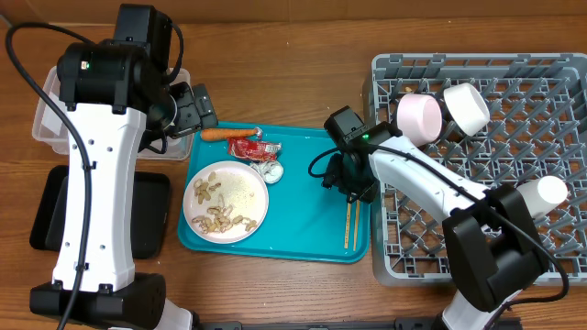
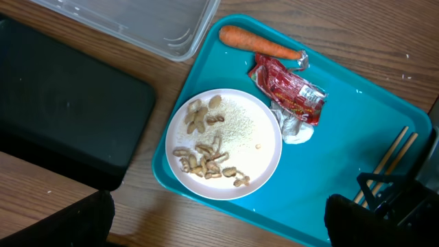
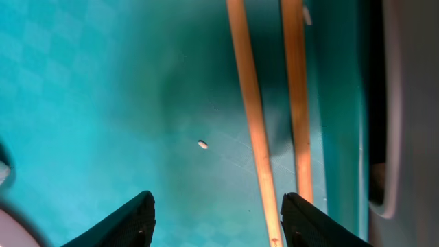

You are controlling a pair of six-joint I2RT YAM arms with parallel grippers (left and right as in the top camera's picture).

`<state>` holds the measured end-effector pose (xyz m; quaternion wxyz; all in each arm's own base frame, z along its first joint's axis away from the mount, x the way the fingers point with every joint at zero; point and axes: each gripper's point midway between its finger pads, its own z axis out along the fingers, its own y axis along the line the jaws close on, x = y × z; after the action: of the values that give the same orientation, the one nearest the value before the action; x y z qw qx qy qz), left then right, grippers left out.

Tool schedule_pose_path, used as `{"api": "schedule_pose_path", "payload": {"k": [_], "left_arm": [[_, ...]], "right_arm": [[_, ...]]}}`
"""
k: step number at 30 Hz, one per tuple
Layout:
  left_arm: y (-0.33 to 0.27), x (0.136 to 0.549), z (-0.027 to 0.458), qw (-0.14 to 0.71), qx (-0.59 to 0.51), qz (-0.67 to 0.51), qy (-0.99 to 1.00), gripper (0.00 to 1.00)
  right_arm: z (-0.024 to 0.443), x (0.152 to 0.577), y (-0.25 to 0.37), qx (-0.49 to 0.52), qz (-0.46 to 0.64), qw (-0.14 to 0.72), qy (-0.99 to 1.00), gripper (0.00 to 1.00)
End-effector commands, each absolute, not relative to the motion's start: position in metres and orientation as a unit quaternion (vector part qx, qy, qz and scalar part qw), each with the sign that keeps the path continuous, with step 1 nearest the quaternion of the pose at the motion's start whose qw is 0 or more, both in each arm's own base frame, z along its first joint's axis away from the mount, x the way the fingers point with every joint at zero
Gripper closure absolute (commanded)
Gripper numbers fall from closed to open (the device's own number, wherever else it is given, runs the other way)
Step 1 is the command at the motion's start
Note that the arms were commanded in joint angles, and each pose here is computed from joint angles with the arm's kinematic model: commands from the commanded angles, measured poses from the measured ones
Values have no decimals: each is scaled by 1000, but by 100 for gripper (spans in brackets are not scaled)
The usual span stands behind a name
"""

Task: Sort waste into correct bins and load items into the dishwasher

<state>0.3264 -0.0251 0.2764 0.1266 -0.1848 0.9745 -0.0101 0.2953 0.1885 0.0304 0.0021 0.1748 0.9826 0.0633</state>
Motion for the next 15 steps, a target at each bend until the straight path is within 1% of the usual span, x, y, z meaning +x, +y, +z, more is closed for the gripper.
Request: {"api": "schedule_pose_path", "payload": {"k": [1, 6, 10, 15], "left_arm": [[-25, 329, 278, 130, -192, -11, 973, 0], [-25, 329, 278, 131, -191, -11, 973, 0], [-25, 329, 278, 131, -191, -11, 973, 0], [-25, 329, 278, 131, -192, -11, 973, 0]], "right_arm": [[20, 294, 175, 207, 51, -15, 977, 38], [8, 290, 174, 215, 50, -42, 974, 38], [8, 288, 172, 228, 64, -62, 970, 38], [8, 283, 171, 222, 56, -68, 971, 37]]}}
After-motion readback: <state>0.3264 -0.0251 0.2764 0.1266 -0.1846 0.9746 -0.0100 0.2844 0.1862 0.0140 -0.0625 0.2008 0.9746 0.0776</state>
